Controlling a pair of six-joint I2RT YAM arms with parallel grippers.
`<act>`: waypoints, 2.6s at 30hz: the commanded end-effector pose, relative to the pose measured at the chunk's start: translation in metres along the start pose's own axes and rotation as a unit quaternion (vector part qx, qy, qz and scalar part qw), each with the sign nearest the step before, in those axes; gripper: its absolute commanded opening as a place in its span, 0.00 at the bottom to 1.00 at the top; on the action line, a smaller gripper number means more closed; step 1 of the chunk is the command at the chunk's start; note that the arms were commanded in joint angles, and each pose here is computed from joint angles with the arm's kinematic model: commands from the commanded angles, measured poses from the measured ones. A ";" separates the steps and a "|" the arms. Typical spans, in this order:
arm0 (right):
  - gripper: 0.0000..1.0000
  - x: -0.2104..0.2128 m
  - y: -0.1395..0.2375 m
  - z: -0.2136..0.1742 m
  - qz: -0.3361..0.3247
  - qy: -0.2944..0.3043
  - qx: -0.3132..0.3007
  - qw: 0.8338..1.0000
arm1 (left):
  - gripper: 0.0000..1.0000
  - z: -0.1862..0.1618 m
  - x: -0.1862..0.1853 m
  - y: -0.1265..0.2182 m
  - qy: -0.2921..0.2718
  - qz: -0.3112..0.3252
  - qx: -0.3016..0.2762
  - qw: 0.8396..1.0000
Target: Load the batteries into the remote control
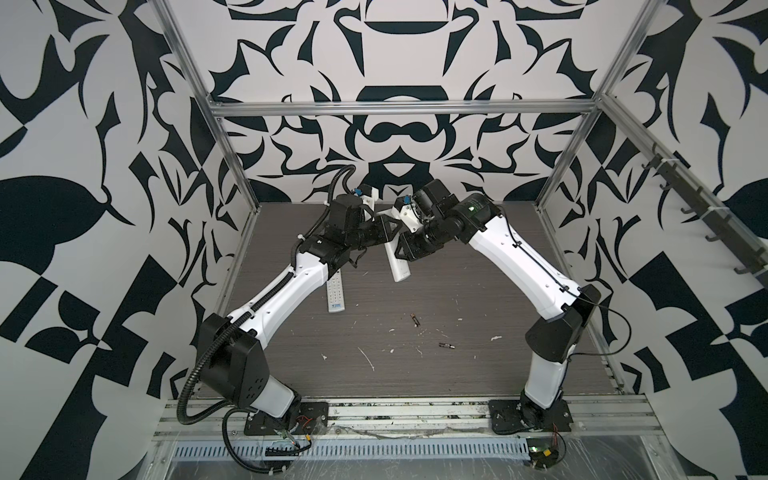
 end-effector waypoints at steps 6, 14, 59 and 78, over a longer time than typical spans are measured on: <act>0.28 0.008 0.012 0.001 -0.011 0.029 -0.014 0.999 | 0.00 0.006 -0.010 0.011 -0.005 -0.017 -0.016 1.000; 0.27 0.011 0.017 0.001 -0.025 0.039 -0.019 0.999 | 0.00 0.006 -0.010 0.011 -0.004 -0.016 -0.017 1.000; 0.43 0.003 0.011 0.001 -0.059 0.027 -0.011 0.998 | 0.00 0.007 -0.011 0.016 -0.011 -0.012 -0.022 1.000; 0.41 0.004 0.010 0.003 -0.041 0.013 -0.028 0.999 | 0.00 0.006 -0.014 0.020 -0.011 -0.018 -0.020 1.000</act>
Point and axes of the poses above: each gripper's point midway between its finger pads, its own y axis back along the fingers, its own x axis along the line the jaws close on, z = x × y, the point moved 7 cm from there along y, back along the fingers
